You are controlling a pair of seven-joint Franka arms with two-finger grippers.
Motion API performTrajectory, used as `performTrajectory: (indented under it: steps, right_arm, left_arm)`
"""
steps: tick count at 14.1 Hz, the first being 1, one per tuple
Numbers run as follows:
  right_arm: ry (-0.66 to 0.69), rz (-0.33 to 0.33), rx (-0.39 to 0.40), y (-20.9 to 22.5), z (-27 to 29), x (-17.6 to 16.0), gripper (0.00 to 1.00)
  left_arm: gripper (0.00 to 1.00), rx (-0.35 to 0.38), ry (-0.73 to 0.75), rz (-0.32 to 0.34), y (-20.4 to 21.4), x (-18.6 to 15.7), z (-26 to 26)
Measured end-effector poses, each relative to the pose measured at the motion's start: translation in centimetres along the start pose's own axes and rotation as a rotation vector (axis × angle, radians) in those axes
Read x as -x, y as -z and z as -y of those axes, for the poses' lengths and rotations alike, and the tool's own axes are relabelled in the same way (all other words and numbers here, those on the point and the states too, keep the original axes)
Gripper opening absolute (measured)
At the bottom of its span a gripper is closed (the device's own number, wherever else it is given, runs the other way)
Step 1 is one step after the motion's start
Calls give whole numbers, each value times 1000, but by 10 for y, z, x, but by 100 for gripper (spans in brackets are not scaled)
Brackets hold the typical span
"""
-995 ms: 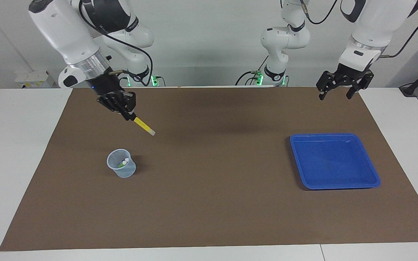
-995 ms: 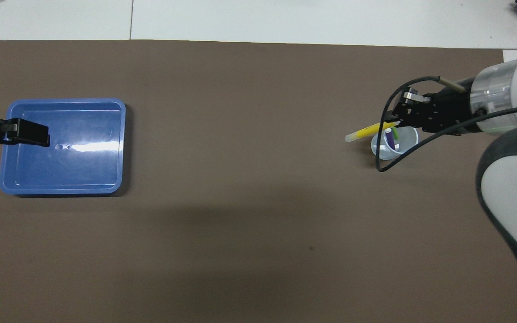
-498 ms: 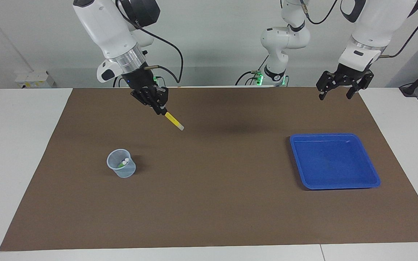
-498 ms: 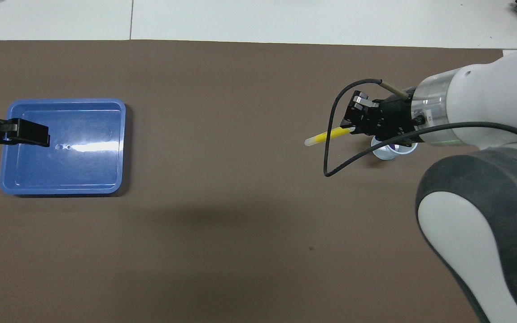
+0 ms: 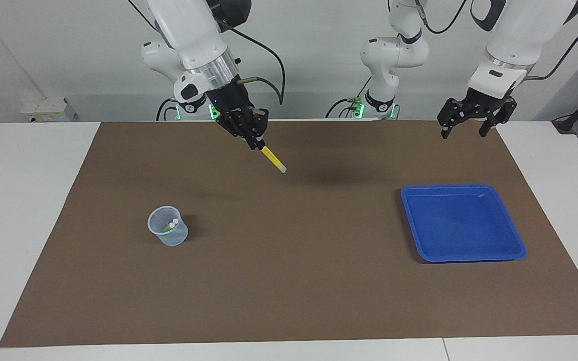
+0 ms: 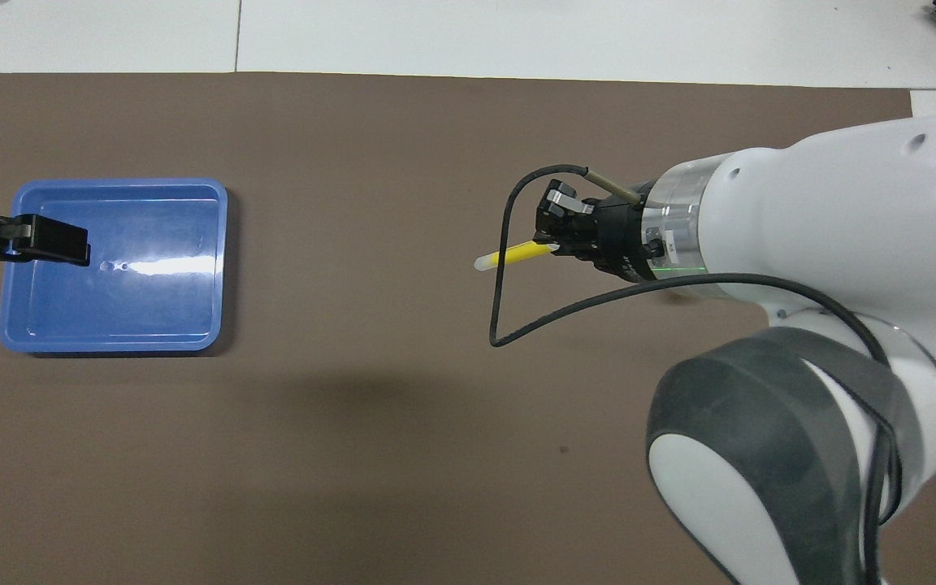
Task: Right arm passes pens to left for tray arrangement
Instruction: 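Carry the yellow pen toward the left gripper while the left gripper approaches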
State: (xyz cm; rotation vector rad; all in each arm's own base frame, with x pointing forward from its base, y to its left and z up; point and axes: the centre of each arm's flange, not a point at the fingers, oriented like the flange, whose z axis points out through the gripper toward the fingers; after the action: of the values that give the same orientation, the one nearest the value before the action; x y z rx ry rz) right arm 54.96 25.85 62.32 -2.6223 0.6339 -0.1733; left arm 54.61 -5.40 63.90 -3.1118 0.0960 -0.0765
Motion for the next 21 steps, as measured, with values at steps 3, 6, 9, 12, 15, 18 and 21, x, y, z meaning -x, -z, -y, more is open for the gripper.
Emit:
performTrajectory:
  steps: [3, 6, 9, 12, 15, 18, 21]
  right_arm:
    - [-32, -22, -107, 3, 19, 8, 19]
    - [-83, -19, -212, 4, 35, 16, 19]
    - [-136, 13, -304, 6, 44, 20, 19]
    - [-245, 46, -415, 6, 57, 28, 19]
    - [-364, 120, -523, 8, 60, 27, 19]
    - [-443, 157, -585, 6, 59, 21, 19]
    - [-497, 182, -616, -1, 59, 17, 19]
  left_arm:
    - [100, 0, 0, 0, 0, 0, 0]
    - [100, 0, 0, 0, 0, 0, 0]
    - [100, 0, 0, 0, 0, 0, 0]
    - [100, 0, 0, 0, 0, 0, 0]
    - [100, -1, 12, -1, 0, 0, 6]
    - [100, -1, -41, -14, -4, -1, 15]
    - [94, 9, -103, -66, -35, 3, 25]
